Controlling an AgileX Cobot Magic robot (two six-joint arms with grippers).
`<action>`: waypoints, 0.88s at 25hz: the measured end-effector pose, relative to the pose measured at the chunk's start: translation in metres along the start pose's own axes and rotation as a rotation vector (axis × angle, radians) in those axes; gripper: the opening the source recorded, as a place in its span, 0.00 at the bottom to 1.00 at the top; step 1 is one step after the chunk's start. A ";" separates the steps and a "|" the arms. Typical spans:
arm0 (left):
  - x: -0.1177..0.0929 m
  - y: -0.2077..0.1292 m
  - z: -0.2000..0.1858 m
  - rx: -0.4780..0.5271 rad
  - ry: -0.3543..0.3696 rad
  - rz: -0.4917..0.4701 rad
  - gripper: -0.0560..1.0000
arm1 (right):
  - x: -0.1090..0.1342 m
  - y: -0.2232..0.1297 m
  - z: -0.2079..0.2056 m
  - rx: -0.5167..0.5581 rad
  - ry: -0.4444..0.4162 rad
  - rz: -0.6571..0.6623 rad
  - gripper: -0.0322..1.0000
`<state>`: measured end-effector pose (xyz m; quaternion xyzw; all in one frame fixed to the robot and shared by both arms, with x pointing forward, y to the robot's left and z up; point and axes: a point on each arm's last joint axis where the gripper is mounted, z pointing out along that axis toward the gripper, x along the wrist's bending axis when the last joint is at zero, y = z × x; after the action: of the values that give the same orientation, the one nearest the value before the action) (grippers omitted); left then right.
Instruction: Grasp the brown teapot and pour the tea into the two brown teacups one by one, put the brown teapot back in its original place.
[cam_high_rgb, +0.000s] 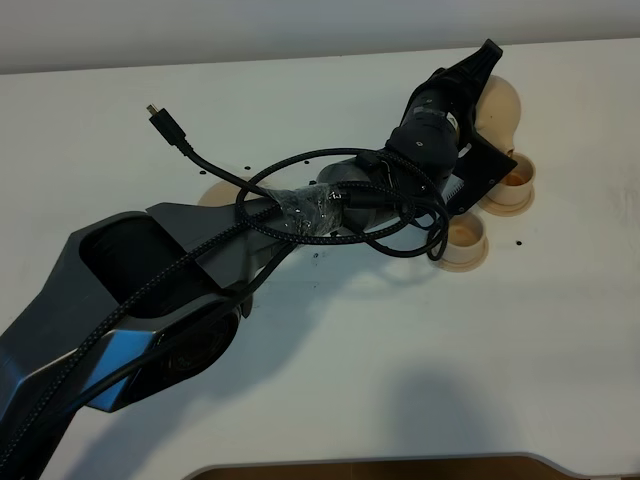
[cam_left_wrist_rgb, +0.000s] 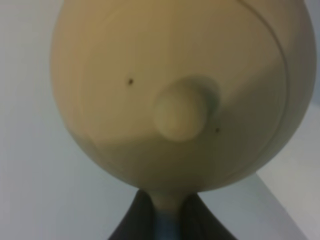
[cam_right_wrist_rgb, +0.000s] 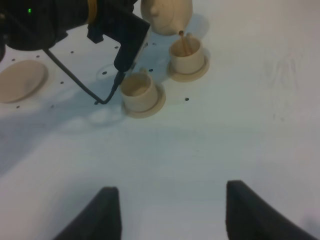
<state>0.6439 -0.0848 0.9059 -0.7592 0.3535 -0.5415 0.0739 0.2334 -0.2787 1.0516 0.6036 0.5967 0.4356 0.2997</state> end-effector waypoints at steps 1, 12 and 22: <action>0.000 0.000 0.000 0.001 0.003 0.005 0.19 | 0.000 0.000 0.000 0.000 0.000 0.000 0.50; 0.001 0.000 0.000 0.001 0.008 0.014 0.19 | 0.000 0.000 0.000 0.000 0.000 0.000 0.50; -0.001 -0.004 0.001 0.019 0.001 0.014 0.19 | 0.000 0.000 0.000 0.000 0.000 0.000 0.50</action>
<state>0.6470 -0.0815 0.9069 -0.7557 0.3537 -0.5447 0.0847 0.2334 -0.2787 1.0516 0.6036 0.5967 0.4356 0.2997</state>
